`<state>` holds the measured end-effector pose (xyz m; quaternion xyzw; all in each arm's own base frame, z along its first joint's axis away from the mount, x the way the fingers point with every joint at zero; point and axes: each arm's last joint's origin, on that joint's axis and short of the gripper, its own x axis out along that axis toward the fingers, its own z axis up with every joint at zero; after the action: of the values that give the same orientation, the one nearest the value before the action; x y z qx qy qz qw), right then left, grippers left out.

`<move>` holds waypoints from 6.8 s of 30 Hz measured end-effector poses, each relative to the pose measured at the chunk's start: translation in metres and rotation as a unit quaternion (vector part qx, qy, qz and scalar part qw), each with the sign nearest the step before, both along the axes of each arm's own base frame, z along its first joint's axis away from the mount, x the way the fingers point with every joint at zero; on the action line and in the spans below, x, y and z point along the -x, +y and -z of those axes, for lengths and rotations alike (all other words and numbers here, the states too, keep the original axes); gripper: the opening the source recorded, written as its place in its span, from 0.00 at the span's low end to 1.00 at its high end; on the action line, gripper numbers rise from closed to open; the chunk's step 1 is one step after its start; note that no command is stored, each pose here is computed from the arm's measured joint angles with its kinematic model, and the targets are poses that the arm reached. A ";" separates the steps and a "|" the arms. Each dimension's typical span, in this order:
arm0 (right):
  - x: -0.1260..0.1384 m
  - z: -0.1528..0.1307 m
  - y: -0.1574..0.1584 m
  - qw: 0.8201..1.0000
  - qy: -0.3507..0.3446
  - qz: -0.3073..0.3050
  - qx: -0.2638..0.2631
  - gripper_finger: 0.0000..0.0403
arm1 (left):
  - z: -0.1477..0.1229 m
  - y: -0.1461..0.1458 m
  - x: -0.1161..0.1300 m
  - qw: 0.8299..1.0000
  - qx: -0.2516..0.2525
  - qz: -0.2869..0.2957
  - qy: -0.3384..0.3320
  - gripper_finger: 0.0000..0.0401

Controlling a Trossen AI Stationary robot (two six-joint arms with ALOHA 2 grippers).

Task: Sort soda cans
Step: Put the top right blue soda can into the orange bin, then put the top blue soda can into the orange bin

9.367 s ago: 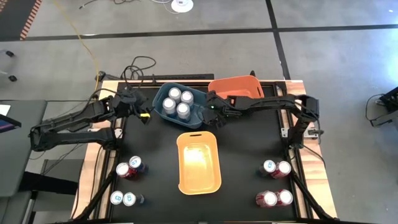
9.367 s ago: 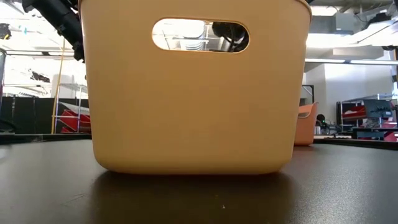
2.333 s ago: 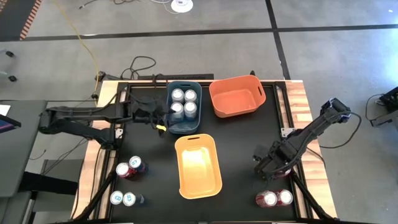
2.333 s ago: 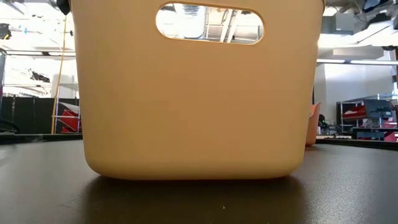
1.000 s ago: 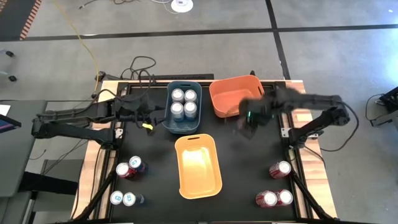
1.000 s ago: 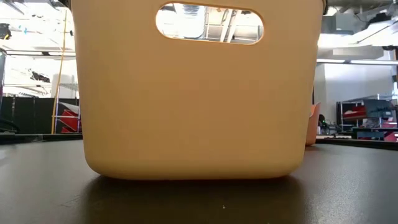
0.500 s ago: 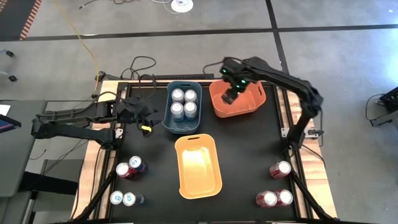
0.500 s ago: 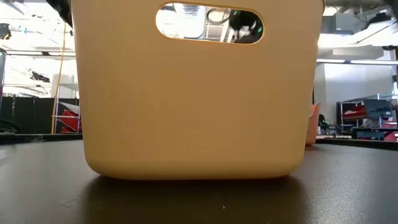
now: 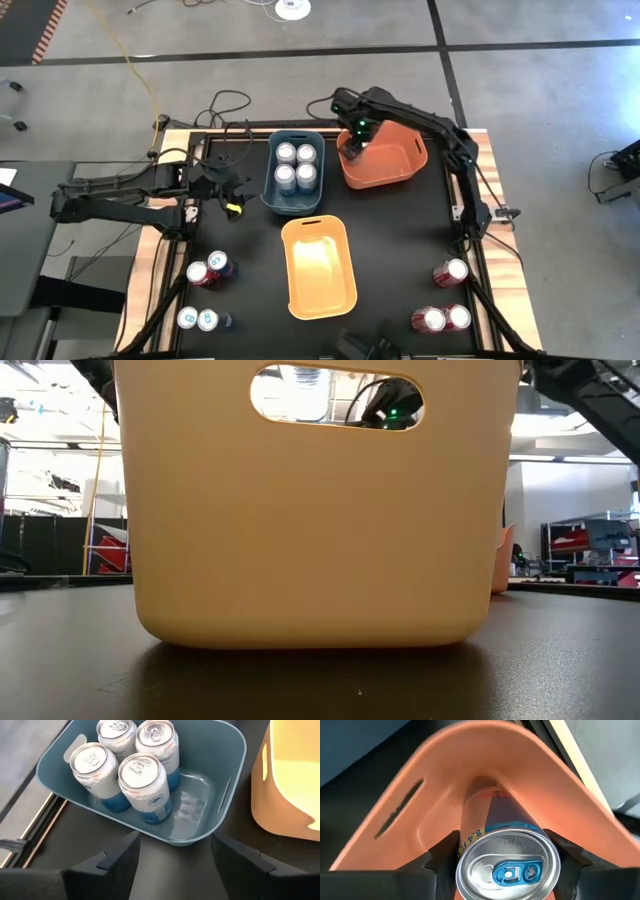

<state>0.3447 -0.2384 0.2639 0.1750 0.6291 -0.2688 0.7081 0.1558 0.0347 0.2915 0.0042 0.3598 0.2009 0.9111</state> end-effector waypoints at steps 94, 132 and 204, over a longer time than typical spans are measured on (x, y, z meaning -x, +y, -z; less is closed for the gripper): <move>0.020 -0.099 0.138 0.967 -0.225 -0.018 0.116 0.80 | 0.022 -0.122 0.033 0.944 0.250 0.050 0.209 0.68; 0.020 -0.099 0.138 0.966 -0.233 -0.005 0.113 0.80 | 0.034 -0.128 0.025 0.941 0.211 0.068 0.256 0.91; 0.188 -0.070 0.263 0.968 -0.131 0.149 0.156 0.72 | -0.056 0.086 -0.289 0.984 -0.091 0.152 0.013 0.55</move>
<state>0.1564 0.0251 0.3339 0.1883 0.4481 -0.4410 0.7545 0.4446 0.1211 0.3471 0.1447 0.3468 0.0920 0.9221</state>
